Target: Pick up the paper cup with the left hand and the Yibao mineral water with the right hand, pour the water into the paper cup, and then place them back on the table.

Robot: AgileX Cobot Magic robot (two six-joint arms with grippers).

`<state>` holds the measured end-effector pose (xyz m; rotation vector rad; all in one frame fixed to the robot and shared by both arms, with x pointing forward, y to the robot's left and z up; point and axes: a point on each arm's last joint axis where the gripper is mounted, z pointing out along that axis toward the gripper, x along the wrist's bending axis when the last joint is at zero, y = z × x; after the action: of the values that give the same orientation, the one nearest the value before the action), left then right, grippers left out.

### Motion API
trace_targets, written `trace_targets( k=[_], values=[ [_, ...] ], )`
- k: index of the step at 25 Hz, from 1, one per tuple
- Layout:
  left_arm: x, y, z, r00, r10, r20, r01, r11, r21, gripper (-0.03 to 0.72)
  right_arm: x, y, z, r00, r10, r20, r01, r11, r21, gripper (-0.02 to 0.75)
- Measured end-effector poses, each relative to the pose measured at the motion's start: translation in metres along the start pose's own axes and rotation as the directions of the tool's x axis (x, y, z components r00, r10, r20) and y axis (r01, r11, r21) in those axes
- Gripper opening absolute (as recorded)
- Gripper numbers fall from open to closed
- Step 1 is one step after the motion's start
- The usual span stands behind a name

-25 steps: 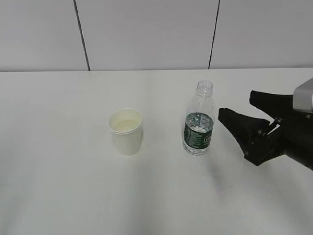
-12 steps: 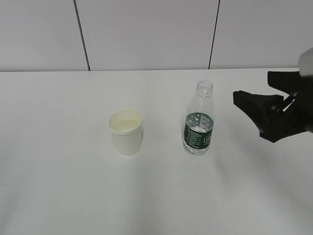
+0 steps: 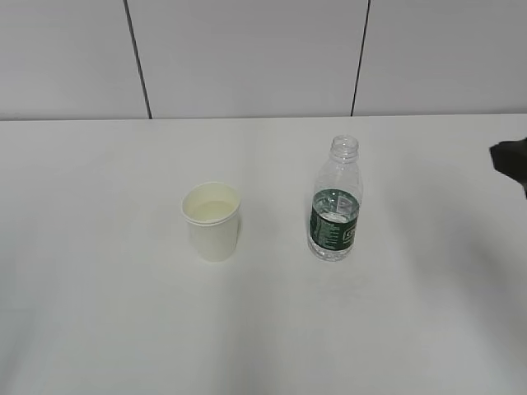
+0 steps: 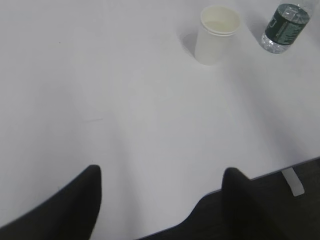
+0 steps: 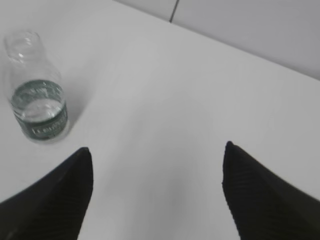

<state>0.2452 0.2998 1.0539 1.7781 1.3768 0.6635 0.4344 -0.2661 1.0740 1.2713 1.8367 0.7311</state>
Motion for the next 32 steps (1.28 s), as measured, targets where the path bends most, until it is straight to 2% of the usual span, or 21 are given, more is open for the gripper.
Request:
trace_targets(
  k=[3, 7, 11, 14, 18, 23, 28, 32],
  values=[
    [0.0, 0.0, 0.0, 1.0, 0.0, 0.0, 0.0, 1.0, -0.001, 0.501, -0.007, -0.001, -0.01, 0.999, -0.023, 0.034, 0.018, 0.993, 0.118, 0.594],
    [0.0, 0.0, 0.0, 1.0, 0.0, -0.001, 0.0, 1.0, -0.001, 0.501, -0.012, -0.003, -0.023, 0.999, -0.033, 0.041, 0.022, 0.969, 0.246, 0.594],
    [0.0, 0.0, 0.0, 1.0, 0.001, -0.002, -0.001, 1.0, -0.001, 0.501, -0.01, -0.014, -0.033, 0.996, -0.086, -0.027, 0.09, 0.92, 0.382, 0.594],
    [0.0, 0.0, 0.0, 1.0, 0.001, -0.002, -0.001, 1.0, -0.001, 0.501, -0.005, -0.02, -0.041, 0.991, -0.089, -0.1, 0.124, 0.891, 0.436, 0.594],
    [0.0, 0.0, 0.0, 1.0, 0.001, -0.002, -0.001, 1.0, -0.001, 0.496, 0.0, -0.022, -0.053, 0.988, -0.028, -0.151, 0.091, 0.9, 0.426, 0.594],
    [0.0, 0.0, 0.0, 1.0, -0.013, -0.022, 0.013, 1.0, -0.002, 0.491, 0.003, -0.037, -0.076, 0.986, 0.0, -0.169, 0.061, 0.933, 0.356, 0.594],
    [0.001, 0.0, 0.0, 0.992, -0.072, -0.108, 0.071, 0.997, -0.012, 0.474, 0.007, -0.07, -0.095, 0.987, 0.003, -0.158, 0.041, 0.96, 0.275, 0.594],
    [0.002, 0.0, -0.001, 0.972, -0.133, -0.195, 0.13, 0.991, -0.027, 0.467, 0.01, -0.093, -0.105, 0.989, 0.013, -0.149, 0.021, 0.974, 0.226, 0.594]
  ],
)
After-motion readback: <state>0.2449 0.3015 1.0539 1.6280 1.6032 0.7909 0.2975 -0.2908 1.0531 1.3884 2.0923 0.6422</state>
